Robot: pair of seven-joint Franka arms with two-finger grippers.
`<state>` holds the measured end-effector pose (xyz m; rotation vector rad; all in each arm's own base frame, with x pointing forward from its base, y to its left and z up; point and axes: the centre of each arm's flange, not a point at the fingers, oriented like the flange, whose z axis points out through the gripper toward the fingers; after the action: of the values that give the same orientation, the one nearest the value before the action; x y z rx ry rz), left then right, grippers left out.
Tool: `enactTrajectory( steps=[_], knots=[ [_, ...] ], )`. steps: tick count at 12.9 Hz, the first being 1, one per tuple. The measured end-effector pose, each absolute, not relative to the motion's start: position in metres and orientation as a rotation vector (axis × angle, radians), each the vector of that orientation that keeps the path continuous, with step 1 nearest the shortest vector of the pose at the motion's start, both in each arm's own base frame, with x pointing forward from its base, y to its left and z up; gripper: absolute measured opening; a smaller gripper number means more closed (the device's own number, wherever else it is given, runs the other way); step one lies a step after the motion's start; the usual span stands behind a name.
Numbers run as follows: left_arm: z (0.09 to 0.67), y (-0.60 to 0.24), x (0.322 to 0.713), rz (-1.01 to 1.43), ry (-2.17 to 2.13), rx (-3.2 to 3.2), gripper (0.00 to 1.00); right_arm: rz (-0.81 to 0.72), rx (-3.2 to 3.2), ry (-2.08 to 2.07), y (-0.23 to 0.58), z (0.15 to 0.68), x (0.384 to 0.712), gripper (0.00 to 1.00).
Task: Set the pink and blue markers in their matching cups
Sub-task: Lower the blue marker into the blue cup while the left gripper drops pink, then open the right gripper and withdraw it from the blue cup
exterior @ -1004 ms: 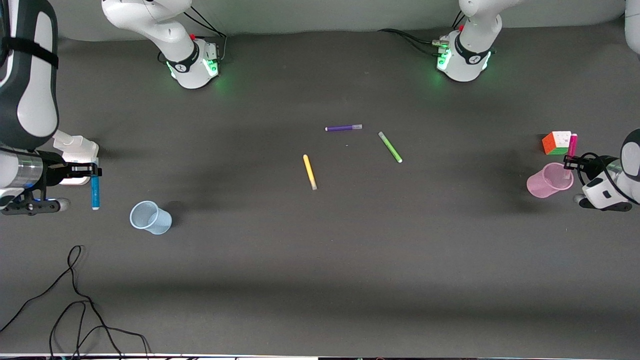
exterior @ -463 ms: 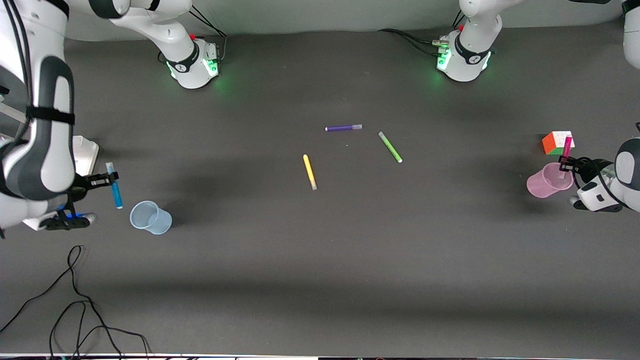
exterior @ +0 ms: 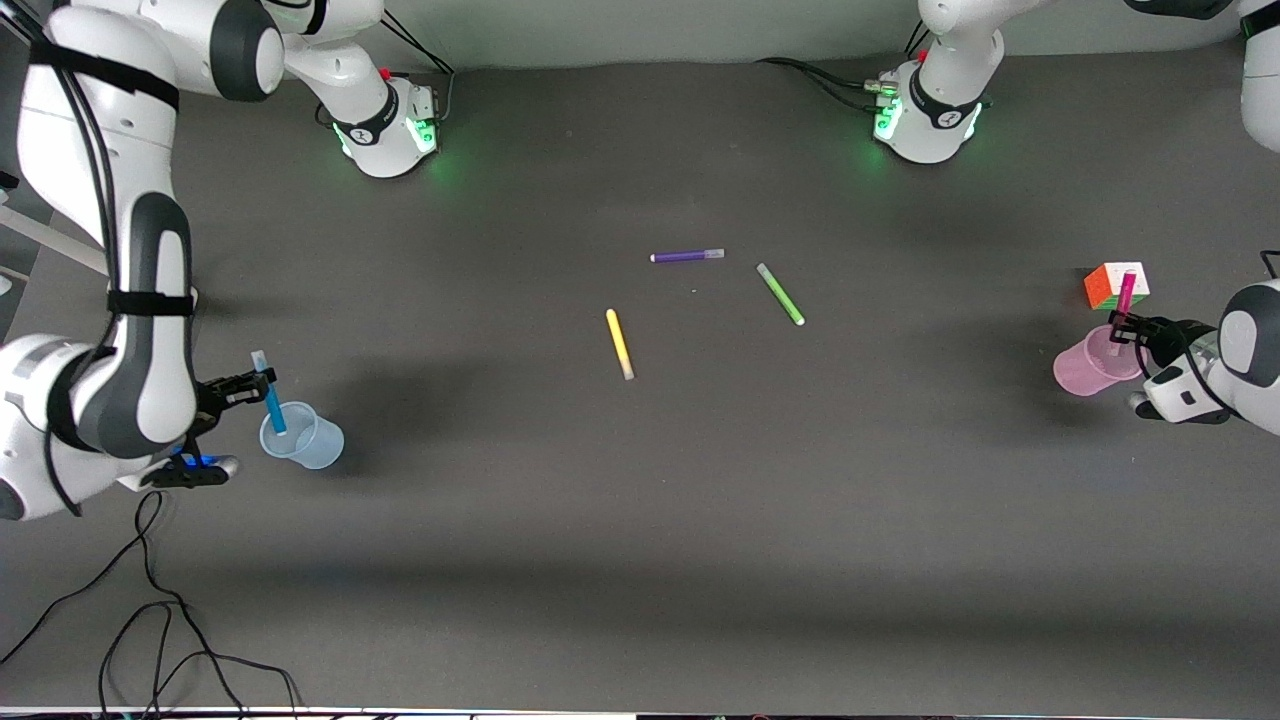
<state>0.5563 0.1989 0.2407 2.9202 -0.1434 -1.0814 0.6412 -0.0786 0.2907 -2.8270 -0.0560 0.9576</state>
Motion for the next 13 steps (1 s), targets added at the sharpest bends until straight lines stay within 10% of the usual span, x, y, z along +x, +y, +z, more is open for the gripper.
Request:
enactTrajectory(
  steps=[4,11,13],
  knots=[
    [0.239,0.194,0.558,-1.081,-0.156,2.917,0.21,0.986,-2.818,-0.044,-0.083,0.276,0.643,0.17],
    [0.244,0.196,0.566,-1.056,-0.156,2.931,0.99,1.006,-2.819,-0.041,-0.087,0.262,0.648,0.17],
    [0.243,0.196,0.566,-1.057,-0.157,2.931,1.00,1.009,-2.822,-0.044,-0.086,0.260,0.649,0.17]
  ],
)
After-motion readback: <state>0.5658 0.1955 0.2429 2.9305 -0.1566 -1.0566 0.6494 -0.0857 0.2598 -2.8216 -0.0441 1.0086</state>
